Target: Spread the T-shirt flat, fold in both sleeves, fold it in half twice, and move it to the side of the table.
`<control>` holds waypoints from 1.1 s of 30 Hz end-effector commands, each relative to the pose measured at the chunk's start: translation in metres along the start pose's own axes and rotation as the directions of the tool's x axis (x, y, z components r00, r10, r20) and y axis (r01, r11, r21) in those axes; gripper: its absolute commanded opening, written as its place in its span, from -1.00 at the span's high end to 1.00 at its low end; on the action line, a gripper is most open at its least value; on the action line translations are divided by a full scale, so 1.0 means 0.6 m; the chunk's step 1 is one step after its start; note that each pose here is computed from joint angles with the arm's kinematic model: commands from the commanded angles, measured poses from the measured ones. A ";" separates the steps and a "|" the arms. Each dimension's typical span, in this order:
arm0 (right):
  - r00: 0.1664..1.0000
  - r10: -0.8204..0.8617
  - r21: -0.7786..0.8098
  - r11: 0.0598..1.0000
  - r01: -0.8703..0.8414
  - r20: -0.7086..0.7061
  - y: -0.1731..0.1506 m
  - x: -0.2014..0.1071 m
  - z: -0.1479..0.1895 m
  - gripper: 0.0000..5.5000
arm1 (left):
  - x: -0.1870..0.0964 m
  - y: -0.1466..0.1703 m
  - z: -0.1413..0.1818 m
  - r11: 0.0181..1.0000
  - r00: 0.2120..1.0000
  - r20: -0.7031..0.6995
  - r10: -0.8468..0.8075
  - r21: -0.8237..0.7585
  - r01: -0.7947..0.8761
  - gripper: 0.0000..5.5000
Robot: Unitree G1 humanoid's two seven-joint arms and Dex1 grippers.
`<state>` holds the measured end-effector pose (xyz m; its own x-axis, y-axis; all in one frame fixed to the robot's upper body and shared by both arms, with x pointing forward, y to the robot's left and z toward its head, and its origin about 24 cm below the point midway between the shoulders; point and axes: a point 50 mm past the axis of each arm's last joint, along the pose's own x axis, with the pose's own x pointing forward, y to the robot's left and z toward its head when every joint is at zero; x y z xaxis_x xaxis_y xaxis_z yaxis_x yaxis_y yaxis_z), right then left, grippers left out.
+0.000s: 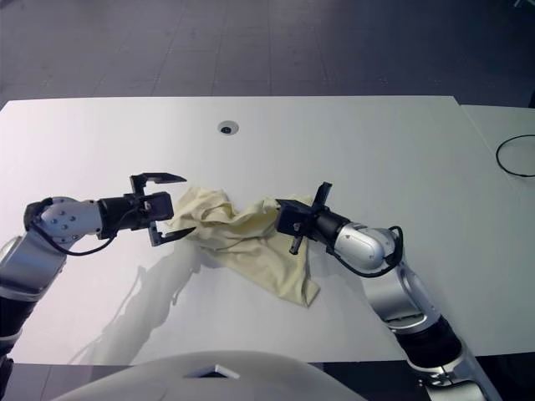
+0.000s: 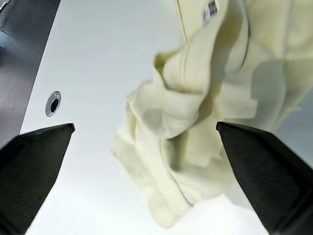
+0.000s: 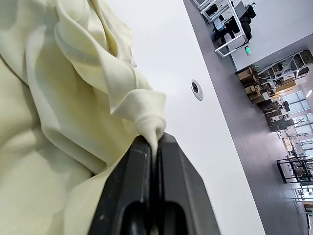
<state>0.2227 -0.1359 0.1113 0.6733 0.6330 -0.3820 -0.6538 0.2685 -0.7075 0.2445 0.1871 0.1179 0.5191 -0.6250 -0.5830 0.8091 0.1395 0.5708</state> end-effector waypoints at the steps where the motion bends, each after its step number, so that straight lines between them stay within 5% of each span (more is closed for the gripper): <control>1: 1.000 -0.011 -0.011 1.000 0.011 -0.007 -0.006 -0.003 -0.002 0.99 | 0.019 0.000 0.001 0.999 1.000 0.006 -0.008 0.041 0.008 -0.96; 29: 1.000 0.000 -0.018 1.000 0.000 0.004 -0.007 0.004 0.001 1.00 | 0.041 -0.002 0.005 0.997 0.997 0.021 -0.075 0.029 0.075 0.66; 33: 1.000 0.012 -0.016 1.000 -0.012 0.010 -0.025 0.015 -0.007 1.00 | 0.041 0.030 0.003 0.998 1.000 -0.015 -0.017 0.062 0.018 0.91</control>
<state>0.2295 -0.1356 0.1118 0.6651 0.6384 -0.3875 -0.6568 0.2532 -0.7103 0.2575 0.1700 0.1041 0.4645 -0.6435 -0.6084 0.8316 0.0808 0.5495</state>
